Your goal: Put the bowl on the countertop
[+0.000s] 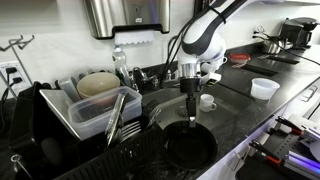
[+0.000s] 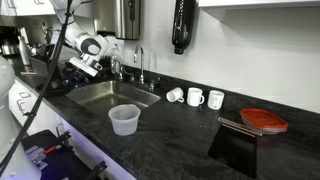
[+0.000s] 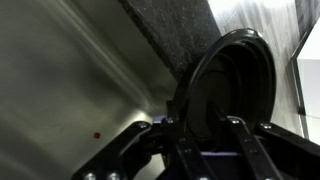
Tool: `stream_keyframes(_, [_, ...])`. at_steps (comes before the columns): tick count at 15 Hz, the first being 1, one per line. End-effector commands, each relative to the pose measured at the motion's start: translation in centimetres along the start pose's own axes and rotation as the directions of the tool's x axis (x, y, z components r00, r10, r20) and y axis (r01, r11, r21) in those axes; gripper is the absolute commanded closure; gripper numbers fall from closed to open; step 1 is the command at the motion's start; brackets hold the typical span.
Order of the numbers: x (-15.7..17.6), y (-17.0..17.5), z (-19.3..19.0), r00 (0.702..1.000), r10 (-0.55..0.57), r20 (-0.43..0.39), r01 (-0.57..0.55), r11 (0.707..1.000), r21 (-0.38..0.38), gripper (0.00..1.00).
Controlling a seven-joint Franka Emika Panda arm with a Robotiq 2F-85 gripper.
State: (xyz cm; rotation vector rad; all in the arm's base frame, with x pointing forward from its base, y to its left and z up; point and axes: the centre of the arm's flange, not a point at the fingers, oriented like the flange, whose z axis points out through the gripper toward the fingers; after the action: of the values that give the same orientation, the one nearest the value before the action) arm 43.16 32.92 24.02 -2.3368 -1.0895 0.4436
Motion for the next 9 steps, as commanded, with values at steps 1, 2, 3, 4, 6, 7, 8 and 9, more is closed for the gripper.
stream_keyframes(1, [0.0,-0.01,0.0,1.0,-0.001,0.0,0.001,1.0,0.0,0.6])
stream_keyframes(2, [0.0,-0.01,0.0,1.0,-0.001,0.001,0.001,1.0,0.0,0.6])
stream_keyframes(3, [0.0,-0.01,0.0,1.0,-0.001,0.001,0.001,1.0,0.0,0.6])
stream_keyframes(4, [0.0,-0.01,0.01,1.0,-0.001,0.001,0.001,1.0,0.0,0.6])
stream_keyframes(6, [0.0,-0.01,0.01,1.0,-0.001,0.001,0.001,1.0,0.001,0.35])
stream_keyframes(7, [-0.09,0.02,-0.26,1.0,0.008,-0.006,-0.008,1.0,-0.01,0.34])
stream_keyframes(8, [-0.13,0.04,-0.44,1.0,0.013,-0.011,-0.013,1.0,-0.021,0.27])
stream_keyframes(9, [-0.17,0.07,-0.75,1.0,0.019,-0.019,-0.019,0.999,-0.037,0.22])
